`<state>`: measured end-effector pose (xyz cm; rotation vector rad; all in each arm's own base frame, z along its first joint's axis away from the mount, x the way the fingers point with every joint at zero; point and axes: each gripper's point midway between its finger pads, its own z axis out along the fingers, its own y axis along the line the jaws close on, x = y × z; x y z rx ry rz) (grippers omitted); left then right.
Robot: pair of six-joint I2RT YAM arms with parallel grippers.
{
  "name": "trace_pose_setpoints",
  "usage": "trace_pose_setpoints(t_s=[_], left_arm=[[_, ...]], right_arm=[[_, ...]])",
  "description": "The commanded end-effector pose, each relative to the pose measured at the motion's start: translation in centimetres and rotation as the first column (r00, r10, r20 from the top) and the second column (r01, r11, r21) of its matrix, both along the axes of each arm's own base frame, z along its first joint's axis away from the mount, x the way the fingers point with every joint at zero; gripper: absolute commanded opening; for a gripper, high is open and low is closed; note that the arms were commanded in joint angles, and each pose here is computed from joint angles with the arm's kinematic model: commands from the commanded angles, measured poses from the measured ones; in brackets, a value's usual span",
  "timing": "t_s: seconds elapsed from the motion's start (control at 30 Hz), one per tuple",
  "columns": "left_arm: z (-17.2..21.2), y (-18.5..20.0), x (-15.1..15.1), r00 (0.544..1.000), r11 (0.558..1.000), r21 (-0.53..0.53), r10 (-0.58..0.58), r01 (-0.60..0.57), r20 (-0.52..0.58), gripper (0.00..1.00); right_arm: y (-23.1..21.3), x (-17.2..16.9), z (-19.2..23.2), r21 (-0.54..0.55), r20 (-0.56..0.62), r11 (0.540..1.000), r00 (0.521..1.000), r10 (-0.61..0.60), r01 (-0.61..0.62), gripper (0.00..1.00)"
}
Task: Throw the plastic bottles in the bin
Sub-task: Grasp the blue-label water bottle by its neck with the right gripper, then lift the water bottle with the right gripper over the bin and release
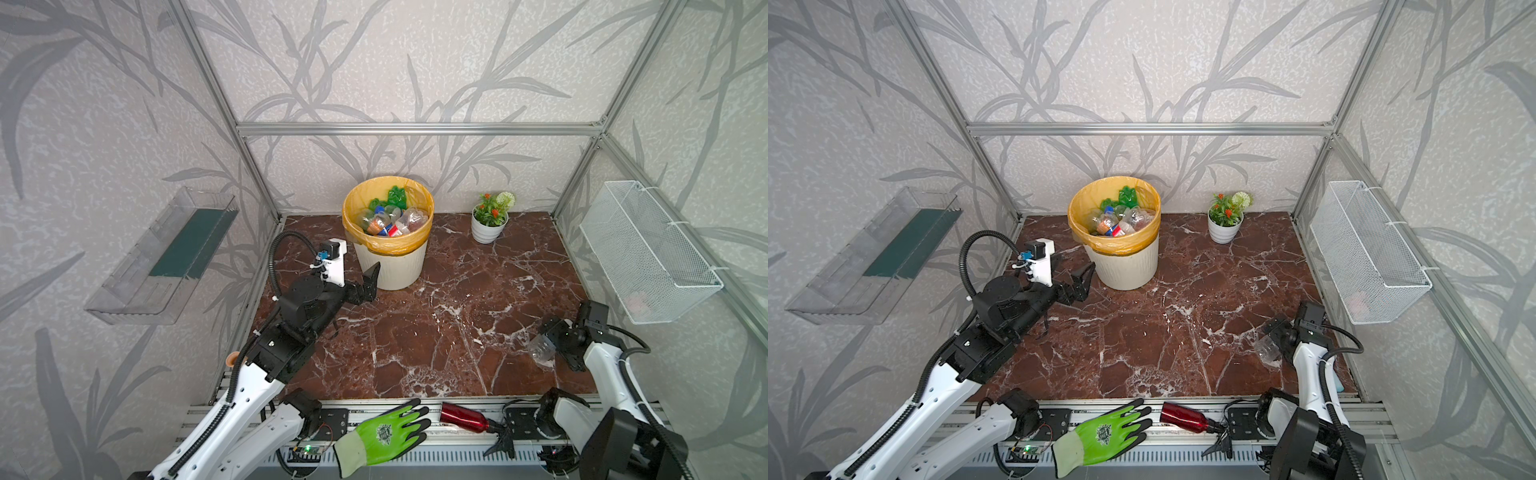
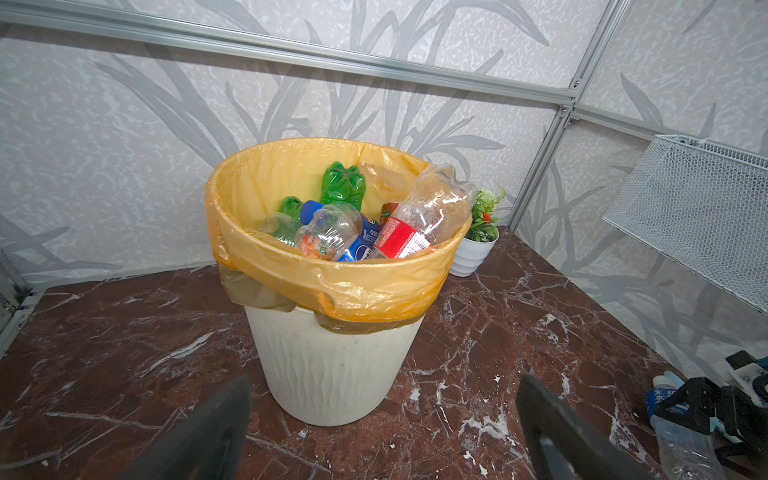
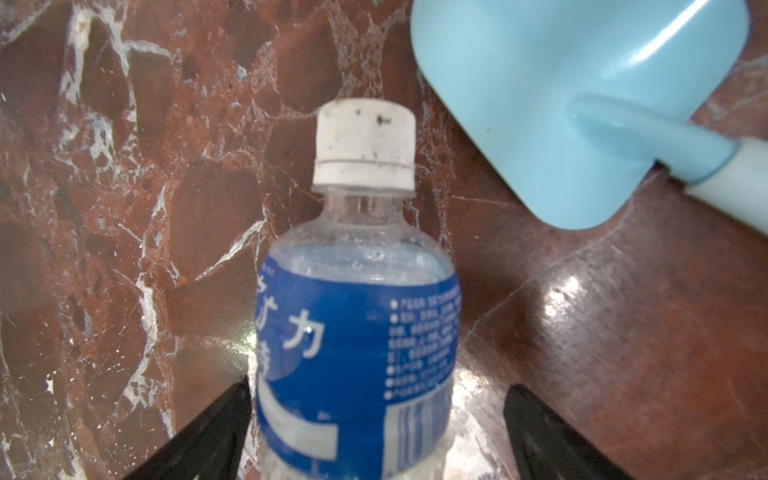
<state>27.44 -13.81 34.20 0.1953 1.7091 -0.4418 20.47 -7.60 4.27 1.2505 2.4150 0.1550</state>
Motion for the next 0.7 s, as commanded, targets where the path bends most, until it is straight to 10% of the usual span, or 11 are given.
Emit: trace_pose_setpoints(t_s=[0.0, 0.33, 0.67], left_arm=[[-0.2, 0.1, 0.0, 1.000, 1.000, -0.010, 0.006, -0.006, -0.006, 0.99], [0.0, 0.6, -0.3, 1.000, 1.000, -0.012, 0.026, -0.026, -0.006, 0.99], [-1.6, 4.1, -0.1, 0.972, 0.975, -0.021, 0.220, -0.223, -0.086, 0.99]], right_arm=[[-0.8, 0.4, 0.4, -0.042, -0.016, 0.999, 1.000, 0.015, -0.015, 0.95], [0.5, 2.3, -2.6, 0.089, -0.149, 0.992, 0.984, 0.101, -0.089, 0.79], [6.2, 8.6, 4.7, 0.022, 0.179, 0.961, 0.947, 0.268, -0.276, 0.57]])
